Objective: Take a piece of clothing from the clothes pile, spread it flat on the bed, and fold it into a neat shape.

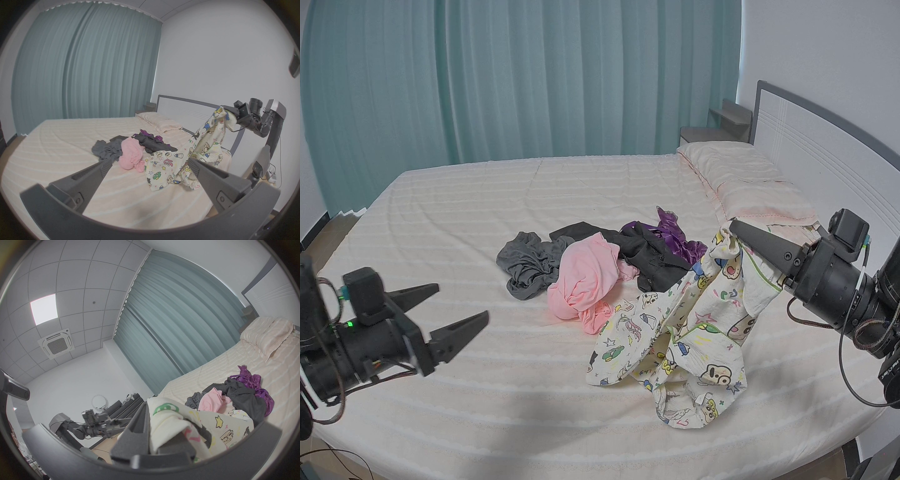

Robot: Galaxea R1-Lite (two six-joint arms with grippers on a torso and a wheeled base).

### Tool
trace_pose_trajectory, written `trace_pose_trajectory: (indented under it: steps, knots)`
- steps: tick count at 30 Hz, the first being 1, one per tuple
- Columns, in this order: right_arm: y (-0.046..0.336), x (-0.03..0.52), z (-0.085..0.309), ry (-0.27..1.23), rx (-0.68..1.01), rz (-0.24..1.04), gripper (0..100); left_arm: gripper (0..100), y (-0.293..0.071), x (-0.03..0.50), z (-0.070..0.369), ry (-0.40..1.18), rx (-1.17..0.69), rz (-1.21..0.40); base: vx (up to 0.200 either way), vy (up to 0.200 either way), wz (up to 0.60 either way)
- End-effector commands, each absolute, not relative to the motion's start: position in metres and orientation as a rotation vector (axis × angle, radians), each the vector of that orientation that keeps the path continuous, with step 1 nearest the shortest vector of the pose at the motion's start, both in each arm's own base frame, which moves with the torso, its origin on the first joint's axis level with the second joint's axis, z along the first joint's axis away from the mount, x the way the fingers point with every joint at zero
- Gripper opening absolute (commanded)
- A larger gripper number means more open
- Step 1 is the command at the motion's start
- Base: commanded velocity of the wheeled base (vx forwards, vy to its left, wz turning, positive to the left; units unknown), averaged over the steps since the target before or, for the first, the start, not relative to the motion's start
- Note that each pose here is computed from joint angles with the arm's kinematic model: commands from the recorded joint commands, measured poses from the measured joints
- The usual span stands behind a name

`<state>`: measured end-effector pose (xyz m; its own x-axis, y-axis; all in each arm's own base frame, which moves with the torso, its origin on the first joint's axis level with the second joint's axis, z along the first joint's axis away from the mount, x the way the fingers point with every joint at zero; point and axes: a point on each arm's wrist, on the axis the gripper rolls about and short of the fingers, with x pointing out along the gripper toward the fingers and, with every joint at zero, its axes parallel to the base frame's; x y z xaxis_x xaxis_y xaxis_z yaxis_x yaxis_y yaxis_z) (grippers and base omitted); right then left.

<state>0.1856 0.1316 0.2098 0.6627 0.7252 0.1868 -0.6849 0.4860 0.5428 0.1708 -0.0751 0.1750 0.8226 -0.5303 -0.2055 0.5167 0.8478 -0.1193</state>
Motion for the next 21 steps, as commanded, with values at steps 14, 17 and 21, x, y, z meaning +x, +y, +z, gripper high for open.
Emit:
trace_pose_trajectory:
  steps: [14,17,21]
  knots:
    - [0.134,0.19,0.212,0.114,0.661,0.909,0,100,-0.227,0.247,-0.042,0.556,-0.149,-0.741,0.0,0.0,0.0]
    - [0.133,0.187,0.217,0.091,0.662,0.918,0,100,-0.231,0.253,-0.048,0.538,-0.154,-0.741,0.0,0.0,0.0]
    - [0.132,0.188,0.226,0.062,0.666,0.921,0,100,-0.242,0.266,-0.053,0.478,-0.168,-0.702,0.0,0.0,0.0]
